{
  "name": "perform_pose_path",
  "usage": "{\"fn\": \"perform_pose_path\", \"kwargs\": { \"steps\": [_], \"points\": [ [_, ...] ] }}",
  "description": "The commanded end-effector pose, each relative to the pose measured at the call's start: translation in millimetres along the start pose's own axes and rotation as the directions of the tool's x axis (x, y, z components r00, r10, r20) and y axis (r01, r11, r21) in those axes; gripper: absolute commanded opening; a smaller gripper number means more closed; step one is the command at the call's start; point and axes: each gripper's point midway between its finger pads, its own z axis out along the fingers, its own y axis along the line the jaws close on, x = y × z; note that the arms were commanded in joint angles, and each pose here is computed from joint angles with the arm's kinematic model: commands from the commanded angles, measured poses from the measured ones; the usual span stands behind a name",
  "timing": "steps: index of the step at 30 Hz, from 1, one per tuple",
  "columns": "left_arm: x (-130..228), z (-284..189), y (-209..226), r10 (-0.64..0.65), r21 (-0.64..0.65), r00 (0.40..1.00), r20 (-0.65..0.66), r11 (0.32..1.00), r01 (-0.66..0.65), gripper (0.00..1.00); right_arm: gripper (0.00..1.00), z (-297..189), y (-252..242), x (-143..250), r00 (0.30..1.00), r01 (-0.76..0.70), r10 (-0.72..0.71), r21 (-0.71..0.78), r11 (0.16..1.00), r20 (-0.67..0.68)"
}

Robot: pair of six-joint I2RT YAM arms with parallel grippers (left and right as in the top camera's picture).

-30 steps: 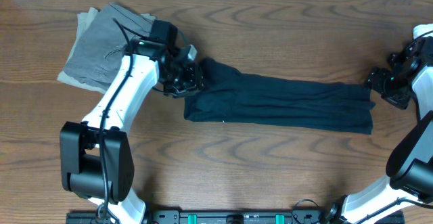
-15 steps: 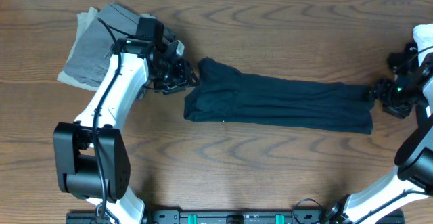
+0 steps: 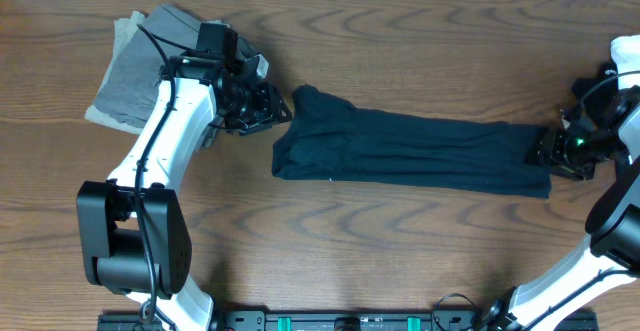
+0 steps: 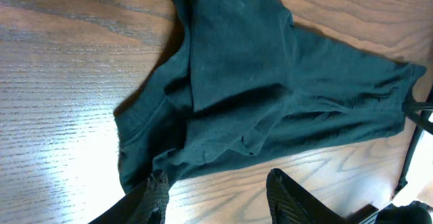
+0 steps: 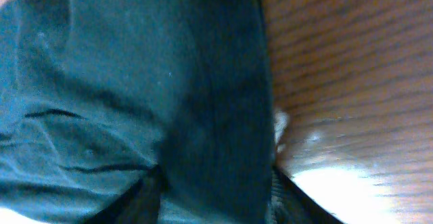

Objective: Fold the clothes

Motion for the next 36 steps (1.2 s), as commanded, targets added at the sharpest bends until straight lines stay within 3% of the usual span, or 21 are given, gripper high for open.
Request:
{"fn": "perform_pose_path", "kwargs": {
  "steps": [1,4,13,17,21,28,36],
  "points": [
    [-2.2,-1.6,2.2,0.014,-0.007,1.000,0.008,1.000,-0.014,0.49,0.27,11.0,3.5,4.6,0.999,0.012,-0.013,-0.026,1.000,-0.034],
    [-2.4,-1.6,2.3,0.014,-0.007,1.000,0.009,1.000,-0.014,0.49,0.01,10.3,2.3,5.1,0.999,0.008,-0.009,-0.025,1.000,-0.035],
    [-6.7,-6.5,1.2,0.020,-0.002,0.999,0.031,1.000,-0.020,0.49,0.01,-40.2,-2.6,-15.3,1.000,-0.022,0.022,0.014,1.000,-0.003],
    [-14.3,-24.8,-0.6,0.023,0.006,0.996,0.084,1.000,-0.024,0.49,0.01,-83.3,-8.8,-20.9,0.998,-0.050,0.047,0.124,0.991,0.032],
    [-20.8,-46.9,-2.4,0.028,0.013,0.989,0.148,0.999,-0.030,0.50,0.01,-107.7,2.7,-24.2,0.997,-0.026,0.014,0.144,0.989,0.082],
    [-28.7,-96.3,-7.0,0.042,0.024,0.957,0.286,0.998,-0.051,0.55,0.01,-131.2,60.2,-22.2,0.981,0.109,-0.131,0.148,0.983,0.144],
    [-28.2,-130.7,-16.0,0.066,0.028,0.923,0.380,0.996,-0.083,0.56,0.01,-85.7,147.4,6.1,0.929,0.366,-0.370,0.150,0.918,-0.005]
  ]
}}
